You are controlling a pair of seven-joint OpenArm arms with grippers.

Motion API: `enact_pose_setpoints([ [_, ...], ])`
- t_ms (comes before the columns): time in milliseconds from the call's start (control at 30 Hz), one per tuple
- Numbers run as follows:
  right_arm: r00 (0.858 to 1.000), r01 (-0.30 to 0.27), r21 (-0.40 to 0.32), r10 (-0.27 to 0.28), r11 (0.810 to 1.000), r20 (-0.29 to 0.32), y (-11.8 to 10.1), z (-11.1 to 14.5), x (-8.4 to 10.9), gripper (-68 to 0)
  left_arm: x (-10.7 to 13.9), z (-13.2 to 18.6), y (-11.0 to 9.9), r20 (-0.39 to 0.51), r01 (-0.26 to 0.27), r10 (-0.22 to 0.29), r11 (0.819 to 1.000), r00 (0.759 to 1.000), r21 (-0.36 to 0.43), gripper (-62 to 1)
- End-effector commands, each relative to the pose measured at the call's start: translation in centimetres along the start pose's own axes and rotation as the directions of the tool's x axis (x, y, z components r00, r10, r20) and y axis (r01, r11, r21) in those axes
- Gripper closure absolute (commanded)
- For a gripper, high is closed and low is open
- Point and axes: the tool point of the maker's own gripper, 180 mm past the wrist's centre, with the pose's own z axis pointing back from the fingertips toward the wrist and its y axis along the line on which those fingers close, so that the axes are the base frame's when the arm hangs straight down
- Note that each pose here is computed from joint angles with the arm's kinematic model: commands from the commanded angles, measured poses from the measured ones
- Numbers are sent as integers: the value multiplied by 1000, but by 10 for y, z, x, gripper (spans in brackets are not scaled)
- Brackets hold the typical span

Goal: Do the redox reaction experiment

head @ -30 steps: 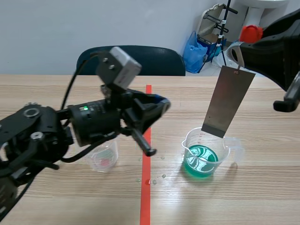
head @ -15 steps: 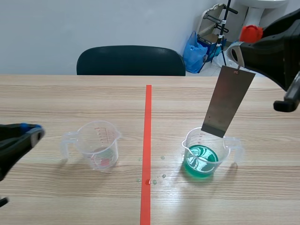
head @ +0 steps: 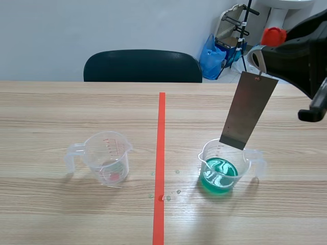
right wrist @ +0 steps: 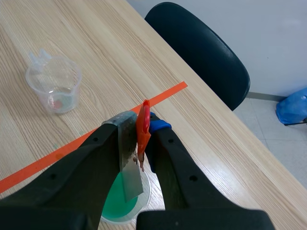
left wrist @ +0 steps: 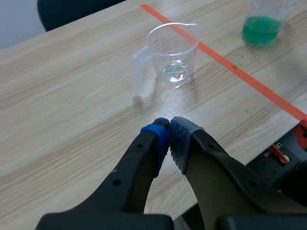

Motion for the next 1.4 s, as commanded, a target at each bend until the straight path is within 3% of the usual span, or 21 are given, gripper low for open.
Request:
enact_pose_setpoints([
  [0,1000,-4,-7,4,1000,24,-3,0,6,-6,4,1,-3,17,7,-7,1000,1000,4,-44],
  [100,1000,-4,-7,4,1000,24,-3,0,6,-6,-7,11,-15,-45,35,-36,999,998,-26,-135],
  [267,1000,-4,-7,4,1000,23,-3,0,6,-6,-15,18,-20,-78,61,-60,998,995,9,-544],
  [333,1000,-4,-7,4,1000,23,-3,0,6,-6,-15,20,-18,-76,77,-73,996,994,43,-617],
  [700,1000,-4,-7,4,1000,24,-3,0,6,-6,-15,23,-15,-74,79,-72,992,995,94,-623],
  [1367,1000,-4,-7,4,1000,24,-3,0,6,-6,-15,23,-15,-74,79,-72,992,995,94,-623],
])
